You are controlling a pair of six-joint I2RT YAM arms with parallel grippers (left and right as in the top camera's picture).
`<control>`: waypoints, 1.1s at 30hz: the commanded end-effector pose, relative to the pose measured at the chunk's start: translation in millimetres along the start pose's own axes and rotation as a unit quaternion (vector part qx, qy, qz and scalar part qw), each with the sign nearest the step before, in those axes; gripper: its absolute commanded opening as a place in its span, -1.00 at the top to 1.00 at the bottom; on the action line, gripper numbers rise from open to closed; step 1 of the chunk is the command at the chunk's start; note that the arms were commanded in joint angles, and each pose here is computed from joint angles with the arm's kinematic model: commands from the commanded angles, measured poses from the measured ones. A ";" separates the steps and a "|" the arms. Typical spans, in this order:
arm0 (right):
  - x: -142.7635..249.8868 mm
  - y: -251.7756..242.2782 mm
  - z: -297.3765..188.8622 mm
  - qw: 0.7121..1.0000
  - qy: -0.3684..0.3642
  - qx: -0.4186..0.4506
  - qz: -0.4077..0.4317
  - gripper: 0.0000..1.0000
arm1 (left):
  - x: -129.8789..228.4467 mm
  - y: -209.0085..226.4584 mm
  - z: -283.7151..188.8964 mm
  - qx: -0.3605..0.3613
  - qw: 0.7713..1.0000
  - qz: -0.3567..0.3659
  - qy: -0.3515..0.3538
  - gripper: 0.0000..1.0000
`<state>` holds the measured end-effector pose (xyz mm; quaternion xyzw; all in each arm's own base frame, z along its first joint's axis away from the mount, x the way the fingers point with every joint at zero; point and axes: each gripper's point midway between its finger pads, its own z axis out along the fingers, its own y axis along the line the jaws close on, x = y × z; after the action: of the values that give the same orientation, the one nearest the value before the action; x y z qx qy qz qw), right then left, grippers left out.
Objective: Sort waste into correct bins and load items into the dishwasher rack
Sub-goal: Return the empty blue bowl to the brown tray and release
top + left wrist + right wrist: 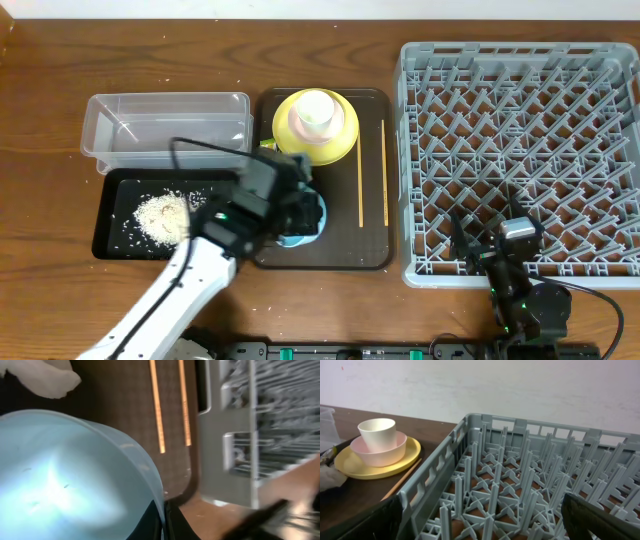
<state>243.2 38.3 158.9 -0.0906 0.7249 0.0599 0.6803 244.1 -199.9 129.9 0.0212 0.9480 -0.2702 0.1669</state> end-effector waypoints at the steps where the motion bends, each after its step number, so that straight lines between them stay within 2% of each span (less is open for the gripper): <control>1: 1.4 1.5 0.2 1.000 0.002 -0.002 -0.006 -0.99 | -9.8 10.5 12.9 -0.086 0.995 0.023 -0.044 0.88; 5: 1.4 1.5 0.2 1.000 0.002 -0.002 -0.006 -0.98 | -3.8 -1.1 35.2 -0.090 0.994 0.053 -0.038 0.87; 13: 1.4 1.5 0.2 1.000 0.002 -0.002 -0.006 -0.99 | 4.9 9.6 56.0 -0.113 0.992 0.053 -0.012 0.88; 27: 1.4 1.5 0.2 1.000 0.002 -0.002 -0.006 -0.98 | 13.5 9.3 58.5 -0.107 0.993 0.040 0.008 0.88; 33: 1.4 1.4 0.2 1.000 0.002 -0.002 -0.006 -0.98 | 13.7 9.3 58.7 -0.107 0.993 0.040 0.009 0.66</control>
<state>243.2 38.3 159.0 -0.0907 0.7247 0.0597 0.6804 248.2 -220.7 70.5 0.0466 0.9720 -0.1575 0.1677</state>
